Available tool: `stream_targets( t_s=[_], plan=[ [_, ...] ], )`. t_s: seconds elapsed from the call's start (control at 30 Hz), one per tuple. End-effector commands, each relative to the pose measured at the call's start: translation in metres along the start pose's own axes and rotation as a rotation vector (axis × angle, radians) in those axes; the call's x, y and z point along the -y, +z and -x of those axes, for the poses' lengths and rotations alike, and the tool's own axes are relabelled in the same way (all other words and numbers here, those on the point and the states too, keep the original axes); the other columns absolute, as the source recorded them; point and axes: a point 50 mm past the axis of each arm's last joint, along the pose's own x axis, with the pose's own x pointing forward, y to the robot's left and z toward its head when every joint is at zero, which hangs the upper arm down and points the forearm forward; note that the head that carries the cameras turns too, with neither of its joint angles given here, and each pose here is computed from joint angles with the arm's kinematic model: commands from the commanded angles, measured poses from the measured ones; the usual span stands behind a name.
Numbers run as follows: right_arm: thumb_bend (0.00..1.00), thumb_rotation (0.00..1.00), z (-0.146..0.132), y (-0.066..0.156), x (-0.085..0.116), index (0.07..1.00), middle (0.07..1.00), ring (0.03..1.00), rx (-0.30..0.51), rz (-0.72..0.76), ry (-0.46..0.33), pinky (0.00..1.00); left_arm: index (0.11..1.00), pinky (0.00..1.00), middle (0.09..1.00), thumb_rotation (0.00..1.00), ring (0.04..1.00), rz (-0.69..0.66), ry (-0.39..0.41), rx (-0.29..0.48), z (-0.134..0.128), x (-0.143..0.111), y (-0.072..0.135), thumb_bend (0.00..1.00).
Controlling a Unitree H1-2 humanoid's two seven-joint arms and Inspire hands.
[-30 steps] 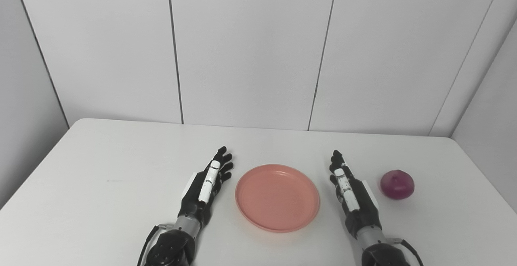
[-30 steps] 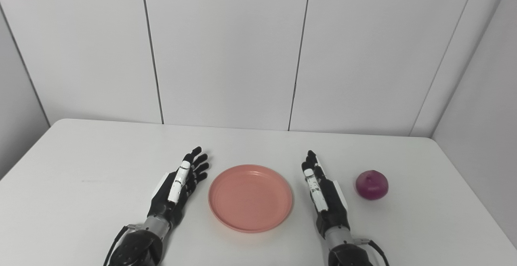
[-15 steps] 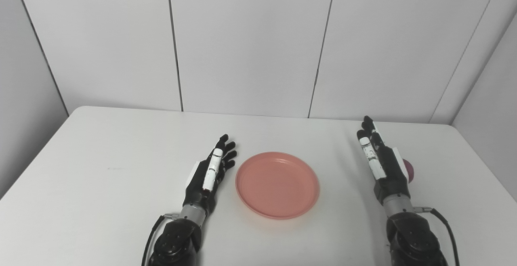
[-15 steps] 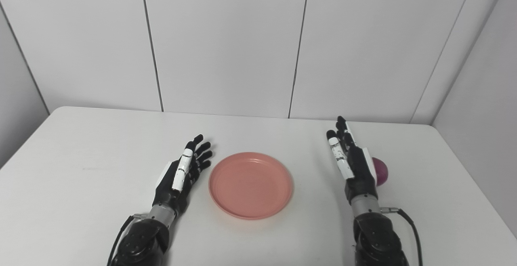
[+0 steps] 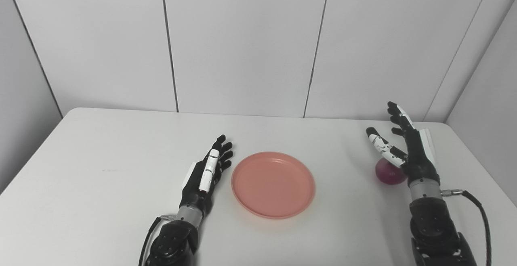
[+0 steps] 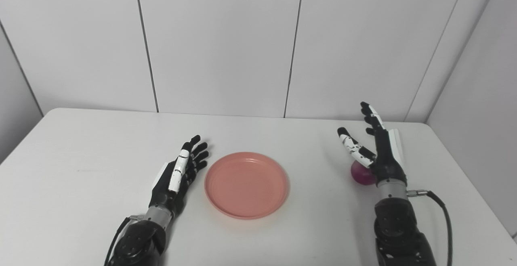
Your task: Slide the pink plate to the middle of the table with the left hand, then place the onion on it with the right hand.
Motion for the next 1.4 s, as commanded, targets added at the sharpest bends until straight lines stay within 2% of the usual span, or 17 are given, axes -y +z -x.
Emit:
stream_targets(
  t_s=[0.0, 0.23, 0.43, 0.53, 0.73, 0.93, 1.2, 1.37],
  plan=[
    [0.76, 0.42, -0.021, 0.027, 0.026, 0.902, 0.891, 0.877, 0.066, 0.087, -0.072, 0.79, 0.940, 0.93, 0.933, 1.00, 0.930, 0.000, -0.005, -0.054, 0.005, -0.003, -0.013, 0.59],
    [0.87, 0.43, -0.025, 0.030, 0.046, 0.879, 0.878, 0.906, -0.006, 0.299, -0.057, 0.88, 0.934, 0.93, 0.927, 1.00, 0.922, 0.011, -0.001, -0.059, 0.003, -0.008, -0.016, 0.58],
    [0.95, 0.44, -0.027, 0.027, 0.048, 0.887, 0.886, 0.909, -0.038, 0.390, -0.014, 0.89, 0.937, 0.94, 0.923, 1.00, 0.921, 0.019, -0.001, -0.054, 0.005, -0.013, -0.016, 0.57],
    [0.96, 0.44, -0.028, 0.026, 0.046, 0.902, 0.880, 0.891, -0.047, 0.448, 0.010, 0.95, 0.929, 0.92, 0.914, 1.00, 0.909, 0.008, 0.002, -0.050, 0.005, -0.018, -0.016, 0.56],
    [0.98, 0.38, -0.030, 0.020, 0.040, 0.870, 0.863, 0.873, -0.085, 0.468, 0.068, 0.95, 0.913, 0.90, 0.895, 1.00, 0.890, -0.002, 0.001, -0.054, 0.003, -0.024, -0.017, 0.57],
    [0.99, 0.40, -0.031, 0.013, 0.031, 0.861, 0.854, 0.870, -0.127, 0.505, 0.152, 0.97, 0.924, 0.90, 0.901, 1.00, 0.896, -0.008, 0.003, -0.054, 0.004, -0.024, -0.014, 0.57],
    [1.00, 0.36, -0.033, 0.005, 0.020, 0.872, 0.867, 0.879, -0.155, 0.531, 0.194, 0.96, 0.937, 0.91, 0.916, 1.00, 0.911, -0.011, 0.003, -0.060, 0.004, -0.025, -0.014, 0.58],
    [0.97, 0.33, -0.033, 0.001, 0.015, 0.881, 0.895, 0.906, -0.174, 0.522, 0.225, 0.95, 0.936, 0.92, 0.920, 1.00, 0.916, -0.014, 0.000, -0.057, 0.004, -0.024, -0.013, 0.57]
  ],
)
